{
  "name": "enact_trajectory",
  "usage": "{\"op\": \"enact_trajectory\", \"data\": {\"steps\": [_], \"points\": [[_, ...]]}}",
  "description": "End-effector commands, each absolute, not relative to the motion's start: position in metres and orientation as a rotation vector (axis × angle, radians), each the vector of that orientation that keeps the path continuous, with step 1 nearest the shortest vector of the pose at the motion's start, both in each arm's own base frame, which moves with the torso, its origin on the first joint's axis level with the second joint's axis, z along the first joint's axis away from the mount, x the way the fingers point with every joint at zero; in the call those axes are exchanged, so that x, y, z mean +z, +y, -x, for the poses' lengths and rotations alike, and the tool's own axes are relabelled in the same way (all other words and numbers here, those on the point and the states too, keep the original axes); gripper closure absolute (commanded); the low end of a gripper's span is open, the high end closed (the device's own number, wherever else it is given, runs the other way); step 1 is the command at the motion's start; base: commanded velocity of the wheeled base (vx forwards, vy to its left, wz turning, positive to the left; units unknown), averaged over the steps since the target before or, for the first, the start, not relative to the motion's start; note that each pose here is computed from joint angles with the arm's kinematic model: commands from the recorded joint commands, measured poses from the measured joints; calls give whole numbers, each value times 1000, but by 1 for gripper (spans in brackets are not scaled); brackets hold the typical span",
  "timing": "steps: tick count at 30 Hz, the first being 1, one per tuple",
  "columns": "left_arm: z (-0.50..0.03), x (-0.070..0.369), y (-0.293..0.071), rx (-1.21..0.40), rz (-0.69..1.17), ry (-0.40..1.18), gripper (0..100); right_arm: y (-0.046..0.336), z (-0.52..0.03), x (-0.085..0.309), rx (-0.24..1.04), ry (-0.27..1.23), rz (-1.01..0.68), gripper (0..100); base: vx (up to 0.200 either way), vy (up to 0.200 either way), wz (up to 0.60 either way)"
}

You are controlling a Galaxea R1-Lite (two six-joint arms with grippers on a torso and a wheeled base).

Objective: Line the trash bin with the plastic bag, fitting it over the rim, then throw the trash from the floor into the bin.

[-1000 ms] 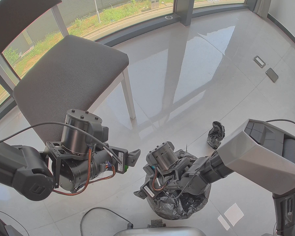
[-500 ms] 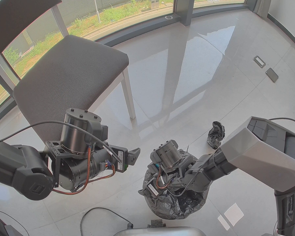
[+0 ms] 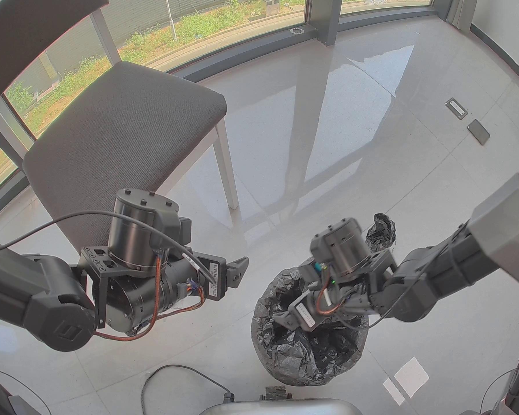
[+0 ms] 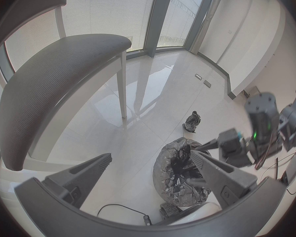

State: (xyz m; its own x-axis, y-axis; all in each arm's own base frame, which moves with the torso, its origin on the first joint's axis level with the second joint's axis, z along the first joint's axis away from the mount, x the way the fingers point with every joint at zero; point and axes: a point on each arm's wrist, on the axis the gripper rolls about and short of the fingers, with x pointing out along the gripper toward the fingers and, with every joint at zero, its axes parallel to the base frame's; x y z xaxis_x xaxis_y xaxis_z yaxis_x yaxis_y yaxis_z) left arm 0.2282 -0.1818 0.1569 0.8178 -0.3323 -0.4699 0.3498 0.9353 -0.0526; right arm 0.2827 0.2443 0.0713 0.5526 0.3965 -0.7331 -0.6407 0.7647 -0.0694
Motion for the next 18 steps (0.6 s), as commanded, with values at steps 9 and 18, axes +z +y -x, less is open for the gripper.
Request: {"op": "enact_trajectory", "data": {"steps": [9,18], "points": [[-231,159,-183,-362,-33,485,0,133,-333,99,333,709,387,0,0,0,0],[-232,163,-183,-363,-21,456,0,75,-392,83,190,702,421,0,0,0,0]]}}
